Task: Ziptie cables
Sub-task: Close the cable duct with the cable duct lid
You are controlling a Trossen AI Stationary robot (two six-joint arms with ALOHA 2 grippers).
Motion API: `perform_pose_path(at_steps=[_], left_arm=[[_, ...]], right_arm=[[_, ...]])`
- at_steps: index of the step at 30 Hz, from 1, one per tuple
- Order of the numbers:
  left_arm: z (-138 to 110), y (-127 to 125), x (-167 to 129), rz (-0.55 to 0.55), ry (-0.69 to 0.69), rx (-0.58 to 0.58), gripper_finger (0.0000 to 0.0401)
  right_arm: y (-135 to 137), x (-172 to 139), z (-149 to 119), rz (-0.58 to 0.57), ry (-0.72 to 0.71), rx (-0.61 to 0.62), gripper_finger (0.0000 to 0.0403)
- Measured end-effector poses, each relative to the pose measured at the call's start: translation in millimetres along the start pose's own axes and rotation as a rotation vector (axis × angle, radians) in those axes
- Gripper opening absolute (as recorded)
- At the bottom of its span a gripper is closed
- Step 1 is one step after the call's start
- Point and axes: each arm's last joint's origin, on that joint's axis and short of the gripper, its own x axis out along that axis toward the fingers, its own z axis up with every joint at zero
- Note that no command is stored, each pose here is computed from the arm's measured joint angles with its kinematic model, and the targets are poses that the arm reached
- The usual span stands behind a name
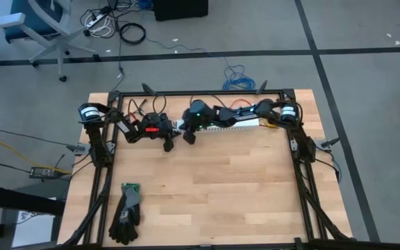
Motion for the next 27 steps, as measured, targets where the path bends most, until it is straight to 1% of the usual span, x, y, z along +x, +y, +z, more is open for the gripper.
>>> perform_pose_path(at_steps=[2,4,8,12,17,21,24,27], left_arm=[[0,0,0,-0.004,-0.001,-0.001,0.0055],[0,0,0,-0.007,-0.002,-0.002,0.0055],[1,0,0,-0.004,-0.003,0.005,0.0060],[1,0,0,-0.011,-0.005,0.030,0.0082],[2,-1,0,-0.028,-0.018,0.002,0.0130],[2,-2,0,-0.062,-0.025,0.001,0.0165],[2,-1,0,-0.037,-0.020,0.001,0.0181],[2,-1,0,-0.027,-0.023,0.002,0.0187]], right_arm=[[4,-2,8,-0.007,-0.018,-0.039,0.0000],[8,-9,14,-0.042,-0.029,-0.072,0.0000],[15,-33,30,-0.056,-0.062,-0.093,0.0000],[21,-43,23,-0.057,-0.023,-0.097,0.0000],[27,-53,22,-0.045,-0.031,-0.093,0.0000],[27,-52,18,-0.072,-0.013,-0.086,0.0000],[28,-52,18,-0.071,-0.019,-0.086,0.0000],[28,-52,18,-0.070,-0.016,-0.078,0.0000]])
